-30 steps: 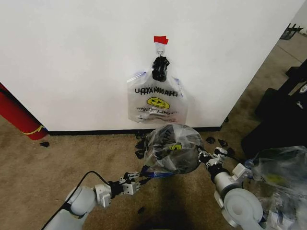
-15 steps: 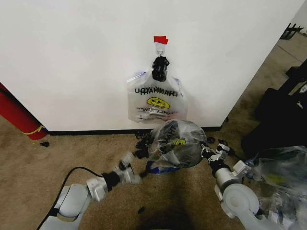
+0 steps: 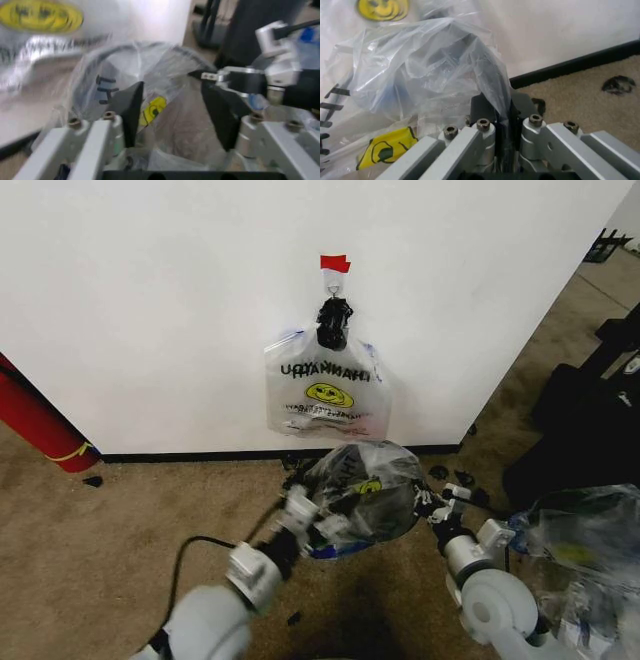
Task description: Pick up the garbage bag from the wall and place it over the trash bin.
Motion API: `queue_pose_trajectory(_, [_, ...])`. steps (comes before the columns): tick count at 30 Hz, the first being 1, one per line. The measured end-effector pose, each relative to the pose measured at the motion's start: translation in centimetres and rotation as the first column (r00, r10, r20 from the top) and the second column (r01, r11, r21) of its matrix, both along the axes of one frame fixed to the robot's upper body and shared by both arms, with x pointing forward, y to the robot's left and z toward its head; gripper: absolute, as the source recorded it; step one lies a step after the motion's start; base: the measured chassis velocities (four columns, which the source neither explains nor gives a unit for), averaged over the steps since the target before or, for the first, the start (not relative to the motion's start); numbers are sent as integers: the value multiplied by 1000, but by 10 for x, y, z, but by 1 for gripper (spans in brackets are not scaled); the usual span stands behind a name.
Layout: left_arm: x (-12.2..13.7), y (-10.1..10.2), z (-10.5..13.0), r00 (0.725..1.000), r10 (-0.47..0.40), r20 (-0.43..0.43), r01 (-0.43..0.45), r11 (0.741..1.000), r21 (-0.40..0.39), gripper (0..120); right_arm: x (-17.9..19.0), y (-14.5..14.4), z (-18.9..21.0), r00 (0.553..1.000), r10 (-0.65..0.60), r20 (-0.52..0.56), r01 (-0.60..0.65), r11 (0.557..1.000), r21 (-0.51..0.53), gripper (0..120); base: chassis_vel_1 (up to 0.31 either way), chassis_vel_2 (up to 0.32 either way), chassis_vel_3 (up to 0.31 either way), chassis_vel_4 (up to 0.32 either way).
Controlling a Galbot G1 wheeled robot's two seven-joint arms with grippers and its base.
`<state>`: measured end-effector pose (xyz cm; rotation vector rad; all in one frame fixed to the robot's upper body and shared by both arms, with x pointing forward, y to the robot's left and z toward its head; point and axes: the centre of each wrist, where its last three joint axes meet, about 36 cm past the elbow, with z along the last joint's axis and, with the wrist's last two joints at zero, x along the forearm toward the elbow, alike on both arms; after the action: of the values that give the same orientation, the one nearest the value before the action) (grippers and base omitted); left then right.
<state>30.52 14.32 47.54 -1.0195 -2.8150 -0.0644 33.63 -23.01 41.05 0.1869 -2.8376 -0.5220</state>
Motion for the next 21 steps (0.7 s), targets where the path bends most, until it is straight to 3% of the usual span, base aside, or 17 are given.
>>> queue_pose_trajectory(3, [20,-12,18,996,58,-63,-58,998,14,33,-3,2,-2,1000,17,11,-17,1000,-16,1,0,0,0,0])
queue_pose_trajectory(7, [34,-24,32,985,72,-155,-68,997,30,23,-5,1,-3,1000,24,16,-23,999,-23,1,0,0,0,0])
queue_pose_trajectory(10, [44,-46,47,954,103,-282,-78,992,98,8,-4,0,-3,999,28,30,-27,999,-31,1,0,0,0,0])
queue_pose_trajectory(12, [47,-53,54,940,106,-324,-73,991,114,1,-4,0,-3,999,28,38,-26,999,-35,1,0,0,0,0])
queue_pose_trajectory(16, [53,-67,62,918,96,-386,-48,990,132,0,-4,1,-4,998,31,51,-29,999,-38,1,0,0,0,0])
queue_pose_trajectory(21, [67,-84,60,911,130,-391,-59,980,188,0,-8,3,-6,997,38,72,-35,998,-48,1,0,0,0,0])
